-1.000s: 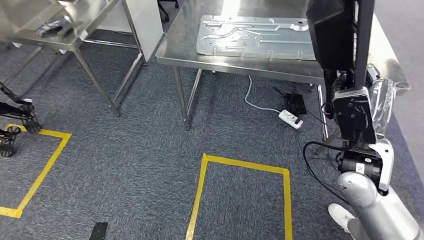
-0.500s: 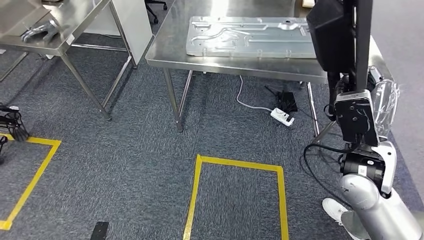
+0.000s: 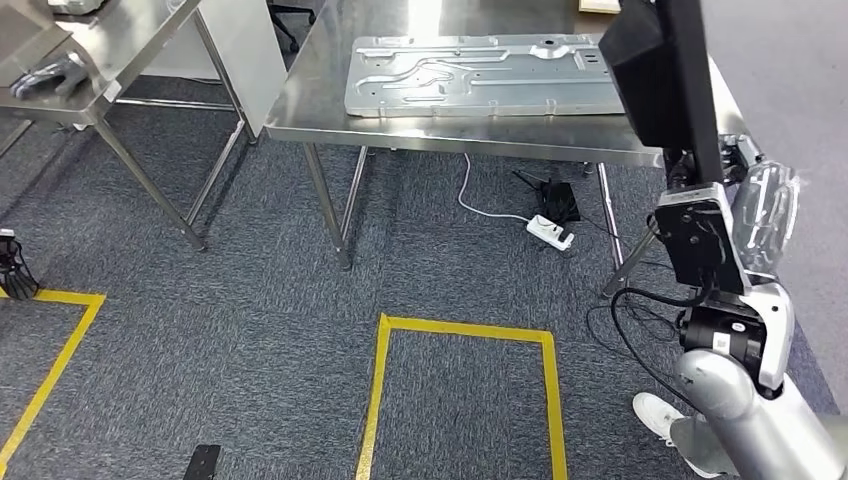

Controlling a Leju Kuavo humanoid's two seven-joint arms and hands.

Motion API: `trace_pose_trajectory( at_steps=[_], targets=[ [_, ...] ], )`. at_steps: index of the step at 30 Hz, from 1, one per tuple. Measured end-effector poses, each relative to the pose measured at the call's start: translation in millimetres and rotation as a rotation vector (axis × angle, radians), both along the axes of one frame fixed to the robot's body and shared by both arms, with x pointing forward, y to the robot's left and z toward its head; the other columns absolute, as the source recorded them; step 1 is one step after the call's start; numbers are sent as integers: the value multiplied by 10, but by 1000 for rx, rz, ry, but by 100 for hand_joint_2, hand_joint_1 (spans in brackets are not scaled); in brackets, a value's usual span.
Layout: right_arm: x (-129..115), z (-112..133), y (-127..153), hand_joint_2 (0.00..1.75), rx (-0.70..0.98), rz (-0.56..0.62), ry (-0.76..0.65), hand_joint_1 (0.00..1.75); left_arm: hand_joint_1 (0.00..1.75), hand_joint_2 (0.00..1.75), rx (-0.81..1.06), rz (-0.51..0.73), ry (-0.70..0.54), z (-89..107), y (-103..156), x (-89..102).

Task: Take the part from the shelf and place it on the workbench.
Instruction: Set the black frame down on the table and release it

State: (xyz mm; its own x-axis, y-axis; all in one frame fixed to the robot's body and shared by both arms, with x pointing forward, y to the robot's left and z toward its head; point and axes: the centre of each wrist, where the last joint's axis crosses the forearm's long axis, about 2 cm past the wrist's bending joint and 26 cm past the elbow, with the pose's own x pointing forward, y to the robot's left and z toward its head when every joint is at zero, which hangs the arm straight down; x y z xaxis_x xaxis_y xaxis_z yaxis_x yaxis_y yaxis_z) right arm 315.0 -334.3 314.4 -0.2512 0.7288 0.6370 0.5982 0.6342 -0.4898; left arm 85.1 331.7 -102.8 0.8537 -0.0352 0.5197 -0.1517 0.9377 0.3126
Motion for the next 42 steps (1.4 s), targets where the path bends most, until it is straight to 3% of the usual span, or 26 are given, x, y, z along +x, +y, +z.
trace_pose_trajectory(
  at_steps=[42],
  targets=[
    [63, 47, 0, 175, -54, -20, 67, 175, 0, 175, 11, -15, 22, -2, -2, -12]
  ],
)
